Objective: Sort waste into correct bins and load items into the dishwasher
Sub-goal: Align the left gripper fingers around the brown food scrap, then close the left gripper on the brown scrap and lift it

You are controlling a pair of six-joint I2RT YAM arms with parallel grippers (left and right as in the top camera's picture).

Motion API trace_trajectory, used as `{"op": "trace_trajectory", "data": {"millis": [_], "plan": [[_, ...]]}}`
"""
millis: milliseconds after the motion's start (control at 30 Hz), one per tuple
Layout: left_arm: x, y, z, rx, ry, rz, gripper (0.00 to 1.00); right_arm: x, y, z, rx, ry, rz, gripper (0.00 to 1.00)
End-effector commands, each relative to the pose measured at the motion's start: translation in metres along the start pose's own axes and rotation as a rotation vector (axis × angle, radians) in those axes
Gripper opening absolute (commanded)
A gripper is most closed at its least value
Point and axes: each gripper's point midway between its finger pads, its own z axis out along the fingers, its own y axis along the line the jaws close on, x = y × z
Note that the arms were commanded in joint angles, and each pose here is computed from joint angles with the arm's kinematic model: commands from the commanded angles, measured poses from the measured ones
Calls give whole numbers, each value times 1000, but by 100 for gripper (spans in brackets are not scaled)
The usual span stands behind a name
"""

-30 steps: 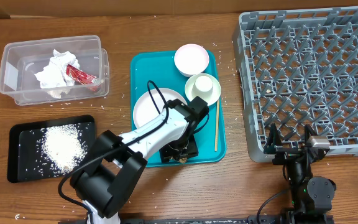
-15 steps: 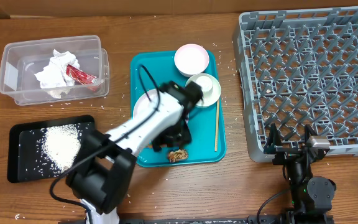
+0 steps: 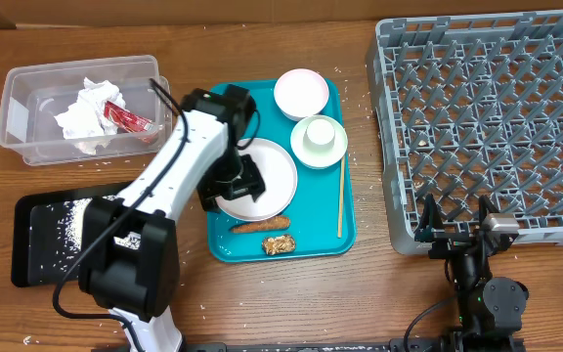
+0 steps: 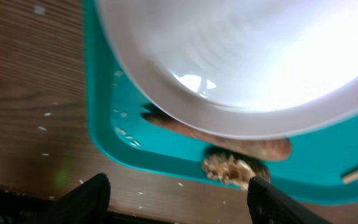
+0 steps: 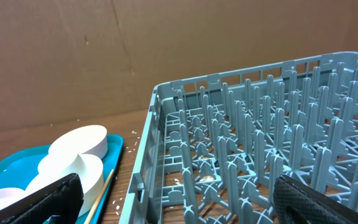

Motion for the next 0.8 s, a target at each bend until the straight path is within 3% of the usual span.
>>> {"op": "trace_trajectory", "data": {"millis": [0, 67, 167, 367, 600, 767], "plan": [[24, -27, 3, 39, 23, 169, 77, 1, 0, 0, 3, -5, -6, 100], [36, -38, 9, 27, 23, 208, 82, 2, -1, 0, 3, -5, -6, 100], [53, -50, 22, 11, 21, 238, 100, 1, 0, 0, 3, -5, -6, 100], [68, -61, 51, 7, 8, 269, 100, 2, -1, 0, 3, -5, -6, 100], [72, -40, 85, -20, 47, 220, 100, 2, -1, 0, 3, -5, -6, 100], [75, -46, 103, 41, 58, 228, 100, 2, -1, 0, 3, -5, -6, 100]]}}
